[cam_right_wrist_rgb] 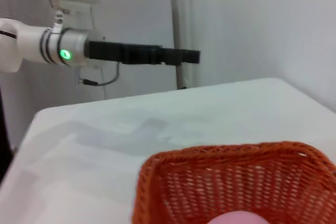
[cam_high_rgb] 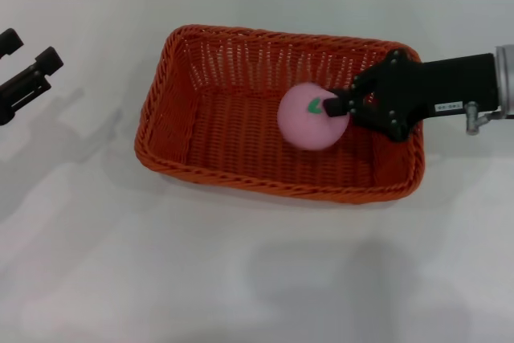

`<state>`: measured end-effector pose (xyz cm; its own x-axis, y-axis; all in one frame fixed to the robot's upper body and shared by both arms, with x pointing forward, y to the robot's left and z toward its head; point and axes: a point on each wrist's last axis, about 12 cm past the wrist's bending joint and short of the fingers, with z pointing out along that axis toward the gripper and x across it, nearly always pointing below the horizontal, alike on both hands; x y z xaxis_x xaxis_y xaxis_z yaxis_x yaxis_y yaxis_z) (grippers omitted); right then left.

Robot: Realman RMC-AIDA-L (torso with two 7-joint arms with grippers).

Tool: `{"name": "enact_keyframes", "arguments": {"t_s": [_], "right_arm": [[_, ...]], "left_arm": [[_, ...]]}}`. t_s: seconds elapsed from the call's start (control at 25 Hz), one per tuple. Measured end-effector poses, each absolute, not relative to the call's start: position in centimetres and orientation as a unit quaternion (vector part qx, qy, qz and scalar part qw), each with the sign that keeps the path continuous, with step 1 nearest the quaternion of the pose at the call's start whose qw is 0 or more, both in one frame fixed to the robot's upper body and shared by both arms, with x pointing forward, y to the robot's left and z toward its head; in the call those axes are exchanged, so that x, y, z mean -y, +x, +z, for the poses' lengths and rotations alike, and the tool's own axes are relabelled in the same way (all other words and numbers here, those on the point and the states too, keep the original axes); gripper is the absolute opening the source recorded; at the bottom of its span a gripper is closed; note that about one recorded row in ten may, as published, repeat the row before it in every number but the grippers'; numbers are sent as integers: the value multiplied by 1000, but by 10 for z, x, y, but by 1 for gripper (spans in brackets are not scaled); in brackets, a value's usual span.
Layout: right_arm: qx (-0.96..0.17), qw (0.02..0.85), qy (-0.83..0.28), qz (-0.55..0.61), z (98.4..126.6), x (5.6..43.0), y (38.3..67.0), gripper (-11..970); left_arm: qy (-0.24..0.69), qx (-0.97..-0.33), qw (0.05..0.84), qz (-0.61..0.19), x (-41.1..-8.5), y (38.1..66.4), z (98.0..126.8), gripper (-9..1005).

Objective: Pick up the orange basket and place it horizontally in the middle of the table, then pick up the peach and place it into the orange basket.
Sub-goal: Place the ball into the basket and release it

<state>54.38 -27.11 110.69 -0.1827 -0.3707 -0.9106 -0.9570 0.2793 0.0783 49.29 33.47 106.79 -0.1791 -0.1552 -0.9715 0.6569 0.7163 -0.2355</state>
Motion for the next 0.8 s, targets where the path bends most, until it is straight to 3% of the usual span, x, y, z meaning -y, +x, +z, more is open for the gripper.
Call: {"name": "enact_keyframes", "arguments": {"t_s": [0.36,0.64,0.8], "right_arm": [[-710,428,-450,332,1094,276,547,108],[-701,455,-431,341,1097,286,540,418],[-687,497,-399,349,1107,310,528,585]], "left_arm": [[179,-693,613,-336,-333,493,1067,818],[178,-691,618,-331,-334,491,1066,819],[173,-685,634,-314,-339,487,1066,819]]}}
